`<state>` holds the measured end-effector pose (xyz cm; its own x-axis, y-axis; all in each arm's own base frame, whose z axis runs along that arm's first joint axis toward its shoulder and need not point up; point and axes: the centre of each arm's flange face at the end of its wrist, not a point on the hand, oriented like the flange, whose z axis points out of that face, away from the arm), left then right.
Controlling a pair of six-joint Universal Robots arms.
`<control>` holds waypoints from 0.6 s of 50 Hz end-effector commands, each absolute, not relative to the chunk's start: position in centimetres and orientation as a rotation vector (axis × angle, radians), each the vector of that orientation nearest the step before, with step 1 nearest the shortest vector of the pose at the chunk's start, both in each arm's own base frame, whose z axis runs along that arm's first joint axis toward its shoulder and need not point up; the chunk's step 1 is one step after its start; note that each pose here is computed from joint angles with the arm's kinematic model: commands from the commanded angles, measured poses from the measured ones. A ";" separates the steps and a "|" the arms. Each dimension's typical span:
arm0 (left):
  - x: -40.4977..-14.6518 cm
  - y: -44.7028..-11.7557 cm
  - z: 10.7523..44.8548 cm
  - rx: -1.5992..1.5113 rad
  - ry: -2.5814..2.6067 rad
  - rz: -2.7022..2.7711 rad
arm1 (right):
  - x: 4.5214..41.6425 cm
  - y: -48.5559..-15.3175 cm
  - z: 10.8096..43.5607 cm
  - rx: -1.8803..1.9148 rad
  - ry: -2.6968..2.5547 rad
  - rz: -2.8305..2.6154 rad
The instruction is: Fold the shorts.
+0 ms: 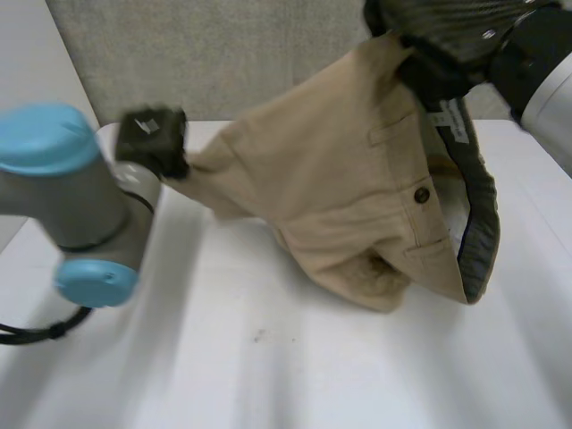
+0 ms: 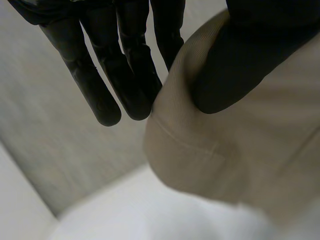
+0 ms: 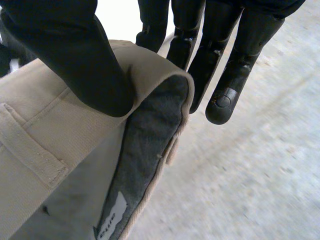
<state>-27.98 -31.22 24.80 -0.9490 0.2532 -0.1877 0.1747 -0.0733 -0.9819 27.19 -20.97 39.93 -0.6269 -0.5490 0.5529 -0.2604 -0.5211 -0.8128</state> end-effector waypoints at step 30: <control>-22.0 -18.5 45.0 -0.369 -1.575 2.554 | 24.2 -22.1 43.7 -0.889 1.519 -2.326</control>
